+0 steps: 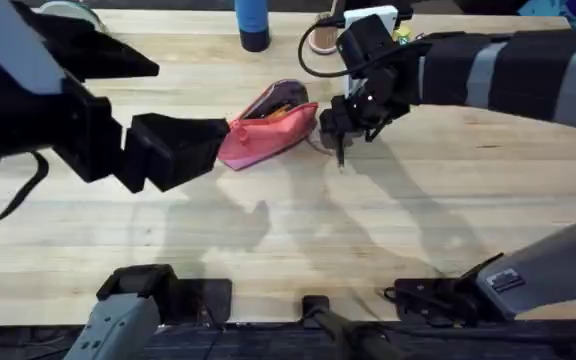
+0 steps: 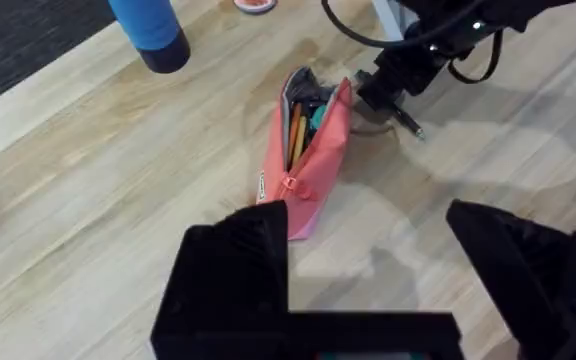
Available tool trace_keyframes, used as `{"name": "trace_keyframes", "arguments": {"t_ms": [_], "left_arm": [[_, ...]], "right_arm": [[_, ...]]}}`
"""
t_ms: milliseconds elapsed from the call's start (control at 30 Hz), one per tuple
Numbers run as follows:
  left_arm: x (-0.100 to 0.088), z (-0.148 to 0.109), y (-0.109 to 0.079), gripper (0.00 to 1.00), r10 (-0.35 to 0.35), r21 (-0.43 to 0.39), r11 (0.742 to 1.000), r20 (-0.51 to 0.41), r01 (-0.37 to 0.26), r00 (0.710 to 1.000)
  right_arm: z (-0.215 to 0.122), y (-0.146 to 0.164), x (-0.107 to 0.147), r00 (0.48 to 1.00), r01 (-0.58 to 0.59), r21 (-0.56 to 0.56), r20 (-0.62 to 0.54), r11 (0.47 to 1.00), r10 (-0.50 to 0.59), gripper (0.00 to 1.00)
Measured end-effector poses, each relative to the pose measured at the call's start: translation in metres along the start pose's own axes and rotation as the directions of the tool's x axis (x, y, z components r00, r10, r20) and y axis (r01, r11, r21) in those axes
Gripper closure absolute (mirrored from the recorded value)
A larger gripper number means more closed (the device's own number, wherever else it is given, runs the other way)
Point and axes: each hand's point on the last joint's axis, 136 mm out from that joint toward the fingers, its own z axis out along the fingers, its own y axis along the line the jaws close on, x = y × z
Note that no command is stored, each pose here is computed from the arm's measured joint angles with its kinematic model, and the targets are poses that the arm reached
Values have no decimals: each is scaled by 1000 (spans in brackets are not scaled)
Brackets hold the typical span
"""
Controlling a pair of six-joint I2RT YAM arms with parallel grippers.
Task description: Unzip the bag, pick up the pens from the table one at a time and place them inside, then zip the bag closed.
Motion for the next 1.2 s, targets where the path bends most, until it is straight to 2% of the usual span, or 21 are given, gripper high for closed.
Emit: {"name": "trace_keyframes", "arguments": {"t_ms": [133, 267, 367, 400, 767, 900, 1200], "left_arm": [[0, 0, 0, 7, 0, 0, 1000, 0, 0, 1000], [0, 0, 0, 7, 0, 0, 1000, 0, 0, 1000], [0, 0, 0, 7, 0, 0, 1000, 0, 0, 1000], [0, 0, 0, 7, 0, 0, 1000, 0, 0, 1000], [0, 0, 0, 7, 0, 0, 1000, 0, 0, 1000], [0, 0, 0, 7, 0, 0, 1000, 0, 0, 1000], [0, 0, 0, 7, 0, 0, 1000, 0, 0, 1000]], "right_arm": [[0, -1, 0, 1000, 0, 4, 0, 1000, 0, 701], [0, -2, 0, 1000, 0, 9, 0, 1000, 0, 795], [0, -4, -1, 1000, -1, 20, 4, 1000, 1, 946], [0, -4, -2, 1000, -3, 20, 5, 1000, 2, 958], [-5, -2, -6, 999, 33, 11, 7, 999, -33, 961], [-16, 3, -23, 998, 45, -4, 52, 999, -45, 964], [-68, 0, -71, 972, 38, 12, 233, 999, -40, 970]]}}
